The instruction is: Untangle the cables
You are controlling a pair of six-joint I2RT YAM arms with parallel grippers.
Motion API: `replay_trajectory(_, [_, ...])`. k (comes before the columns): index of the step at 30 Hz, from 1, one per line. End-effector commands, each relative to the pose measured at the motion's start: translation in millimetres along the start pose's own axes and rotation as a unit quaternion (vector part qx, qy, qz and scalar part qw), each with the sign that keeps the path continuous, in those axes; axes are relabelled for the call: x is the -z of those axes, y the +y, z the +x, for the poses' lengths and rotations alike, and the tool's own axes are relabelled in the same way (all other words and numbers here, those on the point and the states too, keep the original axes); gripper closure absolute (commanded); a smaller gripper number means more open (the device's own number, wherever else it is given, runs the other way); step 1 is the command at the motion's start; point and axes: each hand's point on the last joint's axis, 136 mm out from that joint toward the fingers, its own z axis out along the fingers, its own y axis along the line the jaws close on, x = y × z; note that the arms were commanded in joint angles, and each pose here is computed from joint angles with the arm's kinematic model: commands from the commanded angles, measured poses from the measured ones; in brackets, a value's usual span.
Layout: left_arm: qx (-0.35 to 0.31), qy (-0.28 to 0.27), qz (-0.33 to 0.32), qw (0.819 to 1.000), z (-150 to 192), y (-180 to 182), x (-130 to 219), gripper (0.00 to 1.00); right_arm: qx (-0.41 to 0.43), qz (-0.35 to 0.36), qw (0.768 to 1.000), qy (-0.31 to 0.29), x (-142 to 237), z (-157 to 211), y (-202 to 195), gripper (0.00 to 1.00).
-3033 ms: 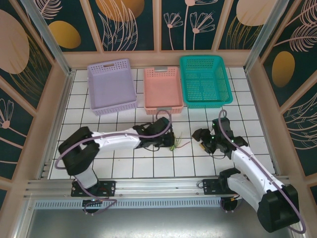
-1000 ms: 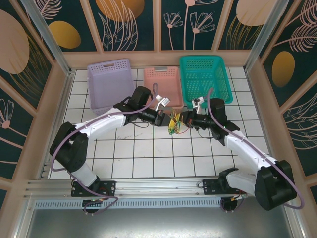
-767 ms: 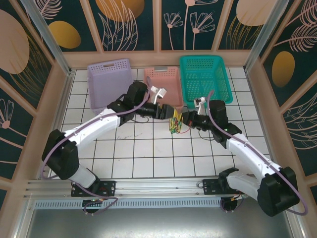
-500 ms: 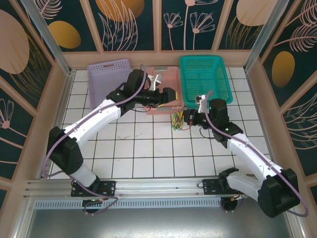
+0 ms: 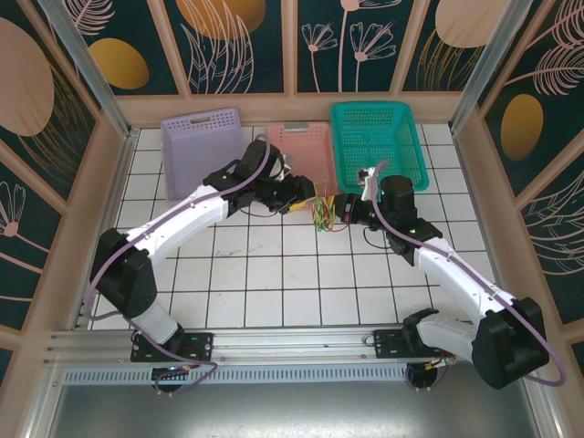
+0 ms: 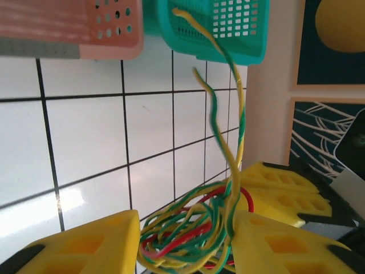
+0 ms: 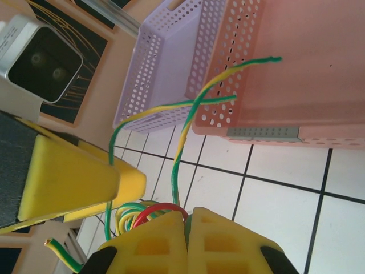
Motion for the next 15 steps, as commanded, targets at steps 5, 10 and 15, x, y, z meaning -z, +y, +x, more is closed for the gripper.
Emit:
replay_trajectory(5, [-0.012, 0.027, 0.075, 0.997, 11, -17, -1, 0.61, -0.028, -0.055, 0.998, 0.008, -1, -13, 20, 1.00])
replay_trajectory(10, [-0.038, -0.007, 0.082, 0.996, -1, -28, 17, 0.47, -0.070, -0.039, 0.996, 0.048, -3, -11, -1, 1.00])
replay_trajectory(15, [-0.029, -0.014, 0.072, 0.997, -1, -15, 25, 0.72, -0.113, -0.068, 0.988, 0.076, 0, -13, -7, 1.00])
